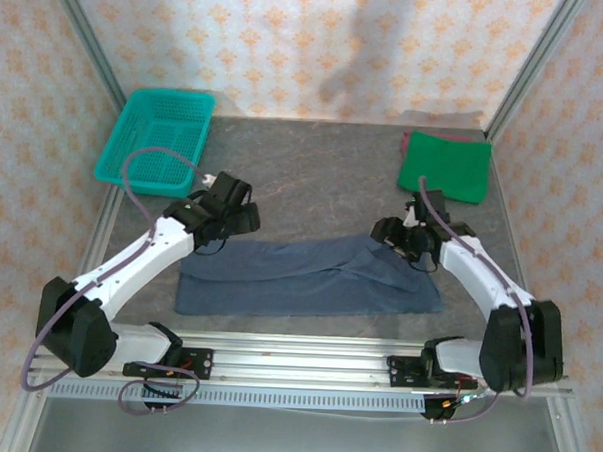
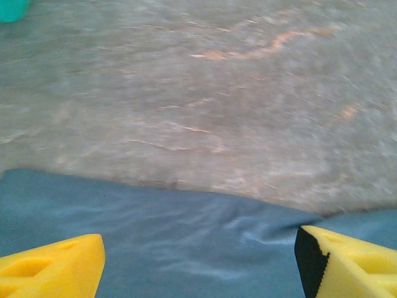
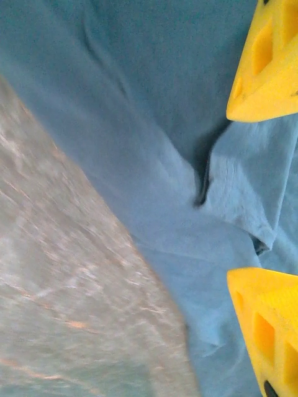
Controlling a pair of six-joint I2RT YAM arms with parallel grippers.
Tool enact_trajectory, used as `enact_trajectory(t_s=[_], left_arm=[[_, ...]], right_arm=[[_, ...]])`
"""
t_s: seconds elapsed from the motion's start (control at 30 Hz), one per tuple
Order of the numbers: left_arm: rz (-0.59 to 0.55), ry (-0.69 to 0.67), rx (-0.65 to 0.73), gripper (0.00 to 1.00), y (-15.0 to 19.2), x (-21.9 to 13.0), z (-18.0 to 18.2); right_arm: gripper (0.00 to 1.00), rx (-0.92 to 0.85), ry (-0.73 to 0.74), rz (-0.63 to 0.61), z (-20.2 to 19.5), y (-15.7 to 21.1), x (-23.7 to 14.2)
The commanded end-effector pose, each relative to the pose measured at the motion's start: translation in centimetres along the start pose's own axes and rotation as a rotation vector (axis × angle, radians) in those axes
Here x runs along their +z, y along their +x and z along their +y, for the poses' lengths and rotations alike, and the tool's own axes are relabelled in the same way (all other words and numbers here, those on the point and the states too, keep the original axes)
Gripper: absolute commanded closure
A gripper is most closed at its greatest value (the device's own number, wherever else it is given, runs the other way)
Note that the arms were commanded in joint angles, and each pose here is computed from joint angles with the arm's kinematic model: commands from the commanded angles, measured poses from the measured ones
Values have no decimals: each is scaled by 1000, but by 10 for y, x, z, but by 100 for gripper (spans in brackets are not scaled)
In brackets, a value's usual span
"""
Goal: Fold and stack the t-shirts
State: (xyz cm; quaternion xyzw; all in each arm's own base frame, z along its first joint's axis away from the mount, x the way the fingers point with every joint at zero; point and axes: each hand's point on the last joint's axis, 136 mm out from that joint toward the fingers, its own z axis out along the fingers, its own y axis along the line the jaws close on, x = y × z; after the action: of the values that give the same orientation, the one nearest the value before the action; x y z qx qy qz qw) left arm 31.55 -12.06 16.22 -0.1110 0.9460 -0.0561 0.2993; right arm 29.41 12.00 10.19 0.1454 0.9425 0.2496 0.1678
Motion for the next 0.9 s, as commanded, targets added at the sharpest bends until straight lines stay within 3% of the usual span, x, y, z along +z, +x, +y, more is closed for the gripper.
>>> enact_trajectory(t_s=[0.0,0.47,0.67,0.77,0.87], left_arm=[[-42,142,96,18,-11,-11,-40],[-13,141,136,18,0,-7,-49],[-8,124,136,19,3,-4,-45],[-5,111,141,19,4,-3,-43],[-3,95,147,19,5,-2,-39]], right_arm=[[40,-117,-24,42,12,2,12],[48,-177,40,150,5,17,41],[56,-179,47,172,1,22,47],[71,-173,42,184,1,24,49],[92,-173,35,180,4,24,45]])
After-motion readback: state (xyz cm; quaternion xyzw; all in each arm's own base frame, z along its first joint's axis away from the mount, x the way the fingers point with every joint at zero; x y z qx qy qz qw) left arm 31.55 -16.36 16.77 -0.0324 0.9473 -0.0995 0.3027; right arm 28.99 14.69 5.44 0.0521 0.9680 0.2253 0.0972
